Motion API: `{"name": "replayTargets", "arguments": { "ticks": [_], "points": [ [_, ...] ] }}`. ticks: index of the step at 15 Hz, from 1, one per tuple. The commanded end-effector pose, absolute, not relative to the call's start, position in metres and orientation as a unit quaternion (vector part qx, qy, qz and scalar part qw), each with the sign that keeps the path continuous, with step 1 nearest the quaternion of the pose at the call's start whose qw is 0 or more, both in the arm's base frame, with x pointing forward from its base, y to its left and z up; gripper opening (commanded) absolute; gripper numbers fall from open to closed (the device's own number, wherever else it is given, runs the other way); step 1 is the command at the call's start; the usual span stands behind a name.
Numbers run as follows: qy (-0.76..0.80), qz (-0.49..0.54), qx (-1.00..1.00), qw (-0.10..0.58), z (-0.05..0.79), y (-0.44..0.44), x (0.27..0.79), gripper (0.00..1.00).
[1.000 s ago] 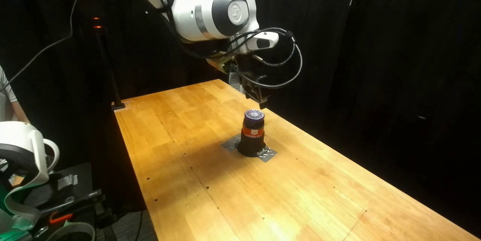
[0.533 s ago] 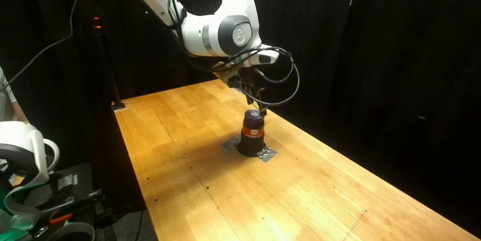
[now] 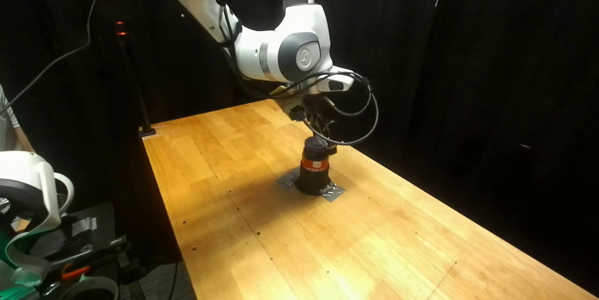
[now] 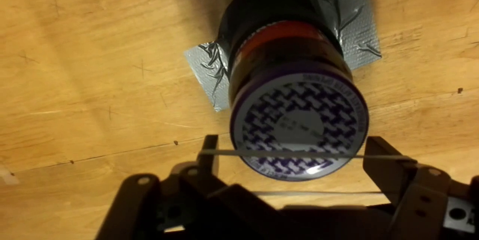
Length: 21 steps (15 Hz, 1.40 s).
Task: Put the rubber band around the jar.
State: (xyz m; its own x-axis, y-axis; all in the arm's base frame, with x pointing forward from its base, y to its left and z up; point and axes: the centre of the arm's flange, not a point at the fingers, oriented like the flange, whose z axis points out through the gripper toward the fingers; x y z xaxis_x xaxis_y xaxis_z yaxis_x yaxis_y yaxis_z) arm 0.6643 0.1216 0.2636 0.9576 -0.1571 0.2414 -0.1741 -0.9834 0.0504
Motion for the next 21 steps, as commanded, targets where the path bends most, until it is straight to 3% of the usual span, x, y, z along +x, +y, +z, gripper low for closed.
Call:
{"name": "replayTargets", "arguments": {
  "ticks": [1,7,18,21],
  "points": [
    [-0.083,0.123,0.988,0.033,0.254,0.118,0.675,1.00],
    [-0.067,0.054,0.996,0.022,0.248,0.116,0.664,1.00],
    [-0.094,0.134,0.986,0.018,0.242,0.099,0.682,1.00],
    [-0.080,0.071,0.994,0.021,0.240,0.100,0.667,1.00]
  ]
}}
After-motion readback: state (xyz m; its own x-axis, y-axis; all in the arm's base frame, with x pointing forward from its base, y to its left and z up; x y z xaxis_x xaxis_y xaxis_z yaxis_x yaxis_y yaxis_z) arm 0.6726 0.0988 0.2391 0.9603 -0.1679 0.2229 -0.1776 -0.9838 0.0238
